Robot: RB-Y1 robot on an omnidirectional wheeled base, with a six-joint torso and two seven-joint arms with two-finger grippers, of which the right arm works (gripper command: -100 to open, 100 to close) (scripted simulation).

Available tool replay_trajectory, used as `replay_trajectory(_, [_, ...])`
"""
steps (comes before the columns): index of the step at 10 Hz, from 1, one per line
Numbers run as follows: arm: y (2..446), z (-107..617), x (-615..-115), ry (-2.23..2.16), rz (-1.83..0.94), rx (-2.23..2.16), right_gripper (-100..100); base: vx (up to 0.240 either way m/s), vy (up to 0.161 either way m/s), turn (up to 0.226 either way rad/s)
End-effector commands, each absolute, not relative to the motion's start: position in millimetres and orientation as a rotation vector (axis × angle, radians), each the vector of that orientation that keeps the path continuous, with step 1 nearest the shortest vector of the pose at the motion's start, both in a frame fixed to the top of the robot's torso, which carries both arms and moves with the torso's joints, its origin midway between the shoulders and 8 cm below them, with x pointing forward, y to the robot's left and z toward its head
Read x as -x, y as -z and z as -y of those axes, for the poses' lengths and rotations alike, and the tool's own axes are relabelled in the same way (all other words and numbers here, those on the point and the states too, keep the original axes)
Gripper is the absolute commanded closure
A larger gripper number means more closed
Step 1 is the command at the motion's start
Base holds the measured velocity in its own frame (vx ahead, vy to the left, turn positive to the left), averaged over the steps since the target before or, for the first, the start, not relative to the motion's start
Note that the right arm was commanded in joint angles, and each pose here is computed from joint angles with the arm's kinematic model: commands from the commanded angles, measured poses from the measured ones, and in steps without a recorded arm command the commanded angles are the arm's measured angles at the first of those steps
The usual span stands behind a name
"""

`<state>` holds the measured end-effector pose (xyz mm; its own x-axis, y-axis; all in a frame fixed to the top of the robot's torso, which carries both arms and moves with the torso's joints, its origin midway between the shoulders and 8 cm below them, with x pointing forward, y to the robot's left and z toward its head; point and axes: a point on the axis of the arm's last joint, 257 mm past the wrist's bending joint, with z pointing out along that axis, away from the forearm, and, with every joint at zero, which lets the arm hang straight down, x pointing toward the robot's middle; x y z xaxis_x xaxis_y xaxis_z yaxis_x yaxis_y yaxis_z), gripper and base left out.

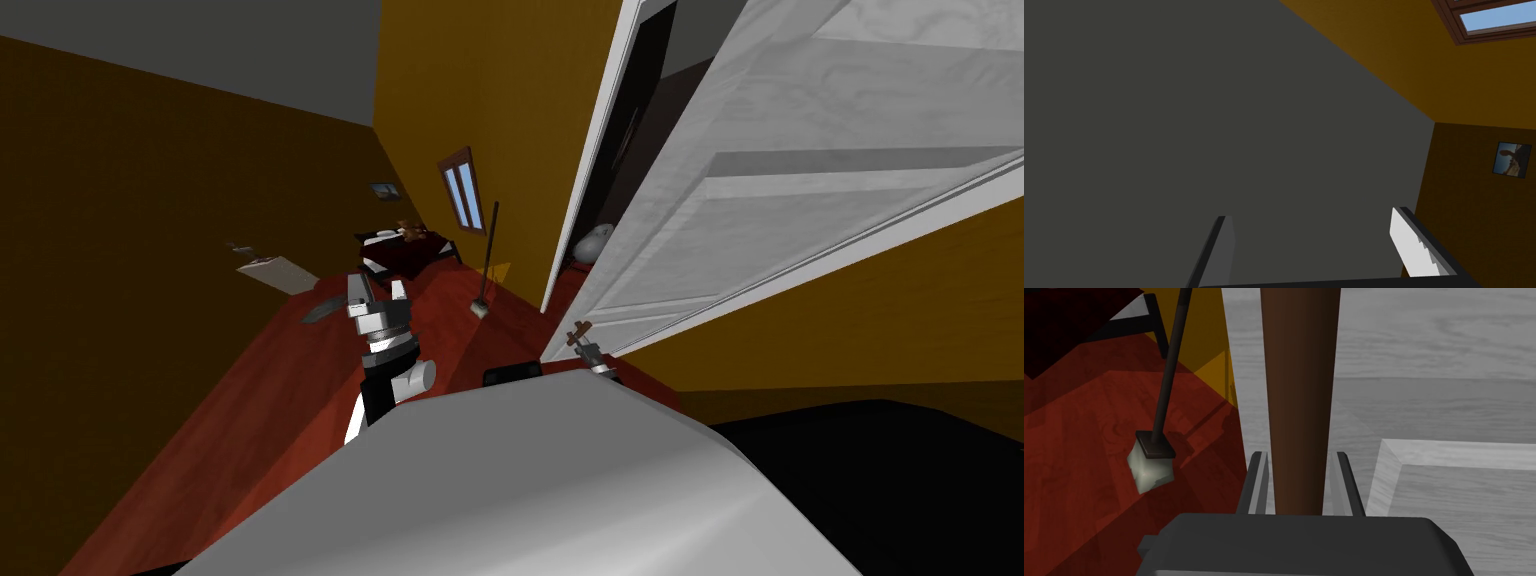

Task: Pull the door open

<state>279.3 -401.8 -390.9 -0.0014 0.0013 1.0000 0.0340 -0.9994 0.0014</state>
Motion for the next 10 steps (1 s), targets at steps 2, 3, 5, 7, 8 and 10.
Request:
replay_trajectory(2, [392.0, 401.7, -273.4, 2.194, 0.057, 2.196, 100, -0.208, -0.043, 0.129])
replay_trajectory(3, [391.8, 402.1, -272.1, 2.192, 0.063, 2.193, 100, -0.201, -0.049, 0.117])
replay_trajectory(5, [391.4, 402.7, -269.6, 2.187, 0.075, 2.187, 100, -0.199, -0.057, 0.1])
replay_trajectory(7, [392.8, 401.7, -268.6, 2.179, 0.081, 2.186, 100, -0.105, -0.019, 0.08])
replay_trajectory(8, [392.8, 401.9, -268.1, 2.179, 0.083, 2.185, 100, -0.194, -0.032, 0.131])
replay_trajectory(10, [392.6, 402.9, -266.0, 2.176, 0.092, 2.18, 100, -0.192, -0.065, 0.127])
